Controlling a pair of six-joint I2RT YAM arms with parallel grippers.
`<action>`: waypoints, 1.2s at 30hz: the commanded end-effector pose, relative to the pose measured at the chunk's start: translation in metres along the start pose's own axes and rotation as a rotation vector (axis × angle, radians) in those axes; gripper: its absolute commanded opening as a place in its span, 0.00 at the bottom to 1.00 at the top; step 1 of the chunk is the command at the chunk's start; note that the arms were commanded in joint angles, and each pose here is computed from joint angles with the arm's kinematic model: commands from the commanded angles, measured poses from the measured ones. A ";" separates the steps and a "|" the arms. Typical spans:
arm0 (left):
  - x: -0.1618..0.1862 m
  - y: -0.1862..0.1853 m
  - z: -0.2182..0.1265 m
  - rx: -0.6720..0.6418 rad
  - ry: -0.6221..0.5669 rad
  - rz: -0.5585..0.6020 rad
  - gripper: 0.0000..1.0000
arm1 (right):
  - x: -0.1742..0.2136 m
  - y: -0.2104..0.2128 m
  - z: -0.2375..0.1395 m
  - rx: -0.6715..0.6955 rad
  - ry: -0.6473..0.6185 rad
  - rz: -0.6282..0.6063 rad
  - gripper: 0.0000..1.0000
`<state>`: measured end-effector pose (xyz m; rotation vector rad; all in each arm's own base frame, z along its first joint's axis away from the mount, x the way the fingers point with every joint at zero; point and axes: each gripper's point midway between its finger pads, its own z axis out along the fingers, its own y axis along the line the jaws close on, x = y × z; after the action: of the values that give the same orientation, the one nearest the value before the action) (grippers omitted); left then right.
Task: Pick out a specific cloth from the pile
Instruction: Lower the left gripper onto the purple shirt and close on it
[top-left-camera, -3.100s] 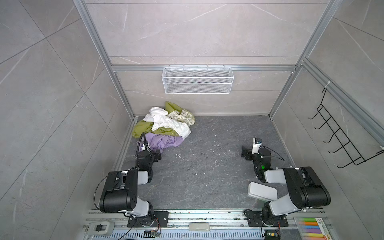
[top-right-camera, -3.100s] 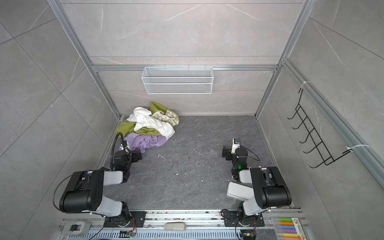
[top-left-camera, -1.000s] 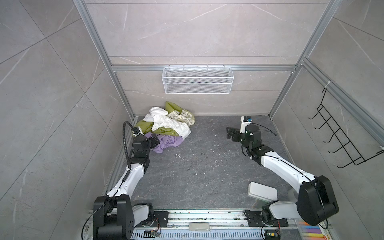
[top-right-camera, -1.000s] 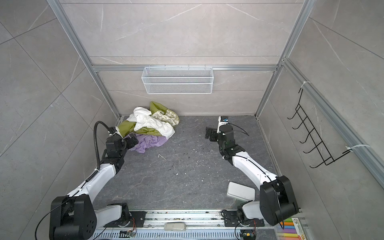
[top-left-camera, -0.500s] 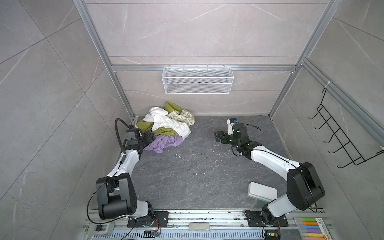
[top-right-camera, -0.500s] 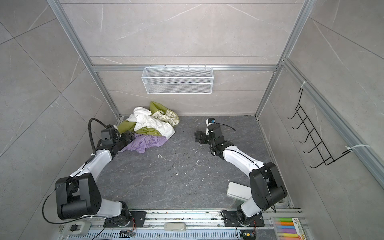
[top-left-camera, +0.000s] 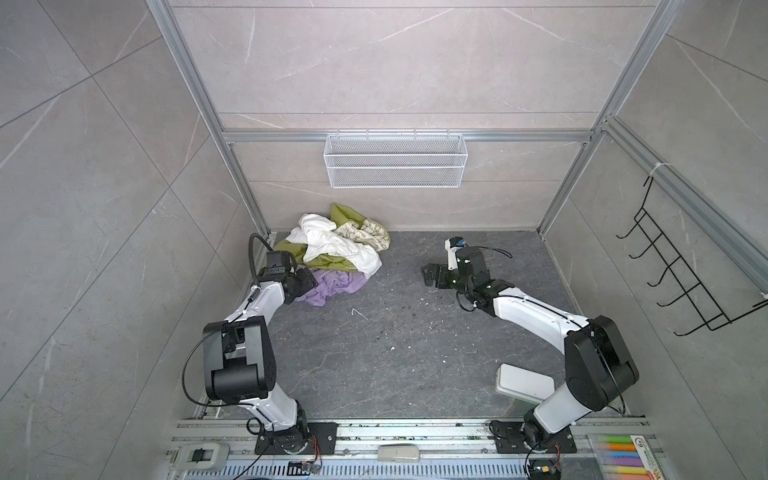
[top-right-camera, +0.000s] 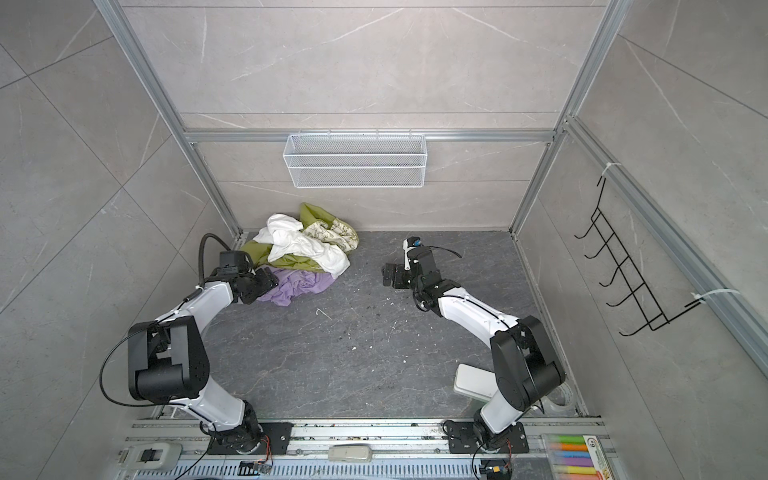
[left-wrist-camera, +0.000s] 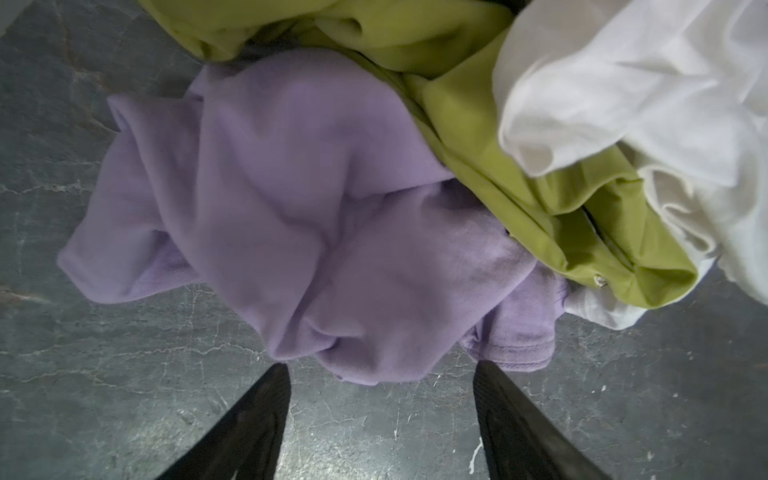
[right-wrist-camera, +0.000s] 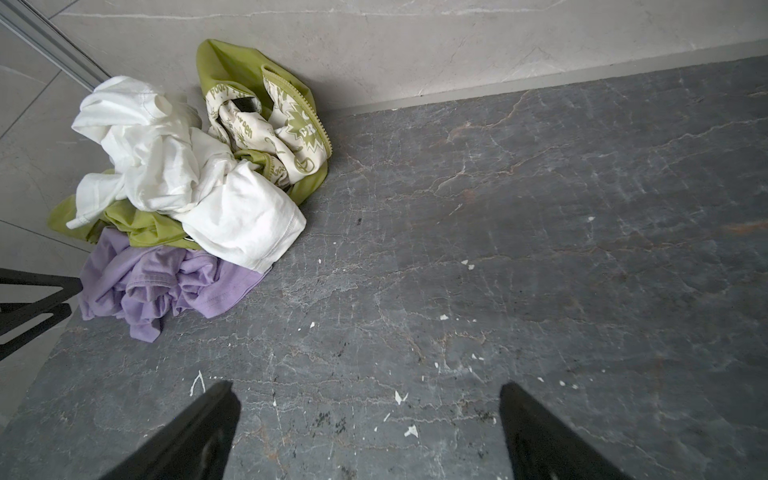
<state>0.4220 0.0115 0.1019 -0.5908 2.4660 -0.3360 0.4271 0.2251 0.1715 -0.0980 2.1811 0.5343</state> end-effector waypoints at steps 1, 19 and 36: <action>-0.006 -0.001 0.002 -0.057 0.002 0.098 0.73 | -0.003 0.003 0.003 0.011 0.001 -0.011 1.00; 0.001 -0.010 0.035 -0.234 0.060 0.392 0.66 | 0.005 0.006 0.003 0.022 0.008 -0.023 1.00; 0.002 -0.009 0.034 -0.244 0.074 0.400 0.20 | 0.006 0.008 0.000 0.040 0.000 -0.037 1.00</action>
<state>0.4405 -0.0030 0.0642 -0.1910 2.6569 0.0914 0.4225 0.2339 0.1679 -0.1082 2.1830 0.4927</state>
